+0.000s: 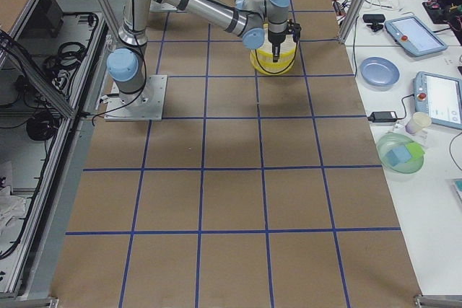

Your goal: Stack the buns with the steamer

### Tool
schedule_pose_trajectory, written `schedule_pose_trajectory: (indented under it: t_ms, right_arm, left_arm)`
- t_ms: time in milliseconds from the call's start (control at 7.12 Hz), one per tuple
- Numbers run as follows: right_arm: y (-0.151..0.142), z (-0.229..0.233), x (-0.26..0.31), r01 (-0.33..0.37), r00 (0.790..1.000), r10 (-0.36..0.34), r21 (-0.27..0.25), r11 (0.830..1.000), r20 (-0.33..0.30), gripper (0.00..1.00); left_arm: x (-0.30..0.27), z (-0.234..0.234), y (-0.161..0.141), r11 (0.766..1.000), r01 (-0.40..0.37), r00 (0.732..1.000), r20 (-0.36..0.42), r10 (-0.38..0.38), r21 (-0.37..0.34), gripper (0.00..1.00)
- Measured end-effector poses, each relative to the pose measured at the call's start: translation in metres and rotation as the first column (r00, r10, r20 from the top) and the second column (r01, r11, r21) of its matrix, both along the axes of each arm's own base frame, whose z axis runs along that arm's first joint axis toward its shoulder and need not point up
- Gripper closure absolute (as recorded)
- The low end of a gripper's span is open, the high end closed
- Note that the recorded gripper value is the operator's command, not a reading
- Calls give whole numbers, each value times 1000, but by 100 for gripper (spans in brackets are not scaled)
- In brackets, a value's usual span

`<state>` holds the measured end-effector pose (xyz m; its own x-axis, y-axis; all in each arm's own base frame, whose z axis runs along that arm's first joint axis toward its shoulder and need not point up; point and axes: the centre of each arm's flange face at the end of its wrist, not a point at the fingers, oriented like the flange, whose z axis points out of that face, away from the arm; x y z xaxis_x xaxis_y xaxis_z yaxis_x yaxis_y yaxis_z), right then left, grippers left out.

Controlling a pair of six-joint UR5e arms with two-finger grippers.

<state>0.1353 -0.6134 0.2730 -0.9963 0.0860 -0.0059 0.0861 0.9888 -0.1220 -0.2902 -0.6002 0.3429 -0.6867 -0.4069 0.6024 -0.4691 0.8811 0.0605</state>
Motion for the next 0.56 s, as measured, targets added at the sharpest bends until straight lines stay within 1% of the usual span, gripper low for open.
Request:
schedule_pose_trajectory:
  t_ms: [140,281,421,561]
  right_arm:
    - [-1,2,0,0,1000,0,-6,1000,0,18]
    - [-4,7,0,2,1000,-2,-24,1000,0,5]
    - [-8,13,0,6,1000,-6,-53,999,1,1]
    - [-12,20,-3,9,1000,-9,-80,997,0,0]
  left_arm:
    - [-18,-9,4,1000,0,1000,-20,1,14,100]
    - [-30,-19,6,1000,4,1000,-27,-3,26,62]
    - [-37,-25,7,999,-2,999,-36,4,34,1]
    - [-43,-30,7,999,-15,999,-45,17,43,0]
